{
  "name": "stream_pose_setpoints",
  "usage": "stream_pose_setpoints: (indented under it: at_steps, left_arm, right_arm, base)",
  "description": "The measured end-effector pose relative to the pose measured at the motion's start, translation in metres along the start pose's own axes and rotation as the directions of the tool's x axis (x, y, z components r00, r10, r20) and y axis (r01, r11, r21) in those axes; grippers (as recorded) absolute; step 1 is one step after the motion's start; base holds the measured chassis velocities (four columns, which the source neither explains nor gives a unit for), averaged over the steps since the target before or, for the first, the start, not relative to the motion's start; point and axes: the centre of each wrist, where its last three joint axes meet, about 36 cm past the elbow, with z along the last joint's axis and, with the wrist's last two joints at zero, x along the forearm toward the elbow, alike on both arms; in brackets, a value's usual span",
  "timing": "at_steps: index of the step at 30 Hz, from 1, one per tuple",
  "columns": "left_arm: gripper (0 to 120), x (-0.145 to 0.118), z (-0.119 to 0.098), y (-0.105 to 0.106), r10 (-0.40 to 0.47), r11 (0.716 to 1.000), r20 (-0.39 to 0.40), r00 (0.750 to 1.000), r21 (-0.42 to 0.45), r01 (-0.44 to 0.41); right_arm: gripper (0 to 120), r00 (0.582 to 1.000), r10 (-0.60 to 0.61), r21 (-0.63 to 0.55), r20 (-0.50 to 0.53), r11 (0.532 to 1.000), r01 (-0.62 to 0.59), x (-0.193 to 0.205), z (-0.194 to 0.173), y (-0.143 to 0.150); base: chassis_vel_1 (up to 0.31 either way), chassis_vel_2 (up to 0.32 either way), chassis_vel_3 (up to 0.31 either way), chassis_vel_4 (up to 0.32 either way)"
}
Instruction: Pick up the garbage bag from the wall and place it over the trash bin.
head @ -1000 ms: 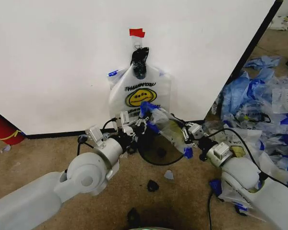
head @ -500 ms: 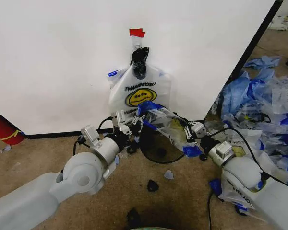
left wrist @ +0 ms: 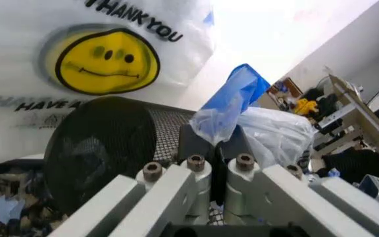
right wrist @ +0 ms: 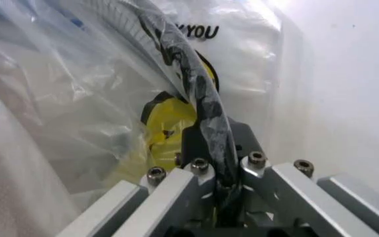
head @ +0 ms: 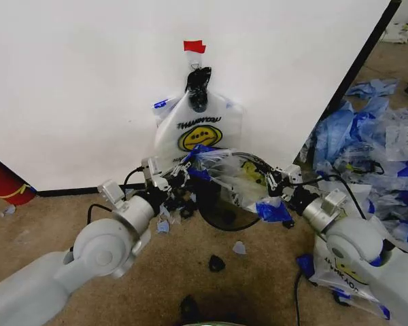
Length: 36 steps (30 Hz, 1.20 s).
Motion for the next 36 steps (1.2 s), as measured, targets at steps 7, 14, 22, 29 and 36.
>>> stream_pose_setpoints:
  at_steps: [7,14,22,29,36]
  left_arm:
    - [0,0.0,0.002,0.002,-0.003,1.0,0.009,1.0,0.014,0.002]
    - [0,0.006,0.004,0.007,-0.006,0.999,0.017,1.0,0.034,0.006]
    - [0,0.004,0.008,0.008,-0.003,0.999,0.021,1.0,0.048,0.002]
    - [0,0.0,0.014,0.012,-0.01,0.998,0.027,1.0,0.064,0.008]
    - [5,0.0,0.015,0.015,-0.008,0.997,0.038,0.999,0.077,0.005]
  right_arm:
    - [0,1.0,-0.028,-0.084,0.009,0.996,0.029,0.0,-0.004,0.0]
    - [0,0.997,-0.077,-0.123,0.029,0.989,0.08,-0.002,-0.013,-0.013]
    - [0,0.998,-0.06,-0.146,0.036,0.987,0.065,-0.002,-0.017,-0.017]
    - [0,0.998,-0.049,-0.173,0.039,0.983,0.055,-0.004,-0.026,-0.017]
    - [0,0.999,-0.03,-0.167,0.027,0.985,0.034,-0.004,-0.024,-0.016]
  base:
    - [0.0,0.0,0.0,0.0]
    - [0.0,0.0,0.0,0.0]
    - [0.0,0.0,0.0,0.0]
    - [0.0,0.0,0.0,0.0]
    - [0.0,0.0,0.0,0.0]
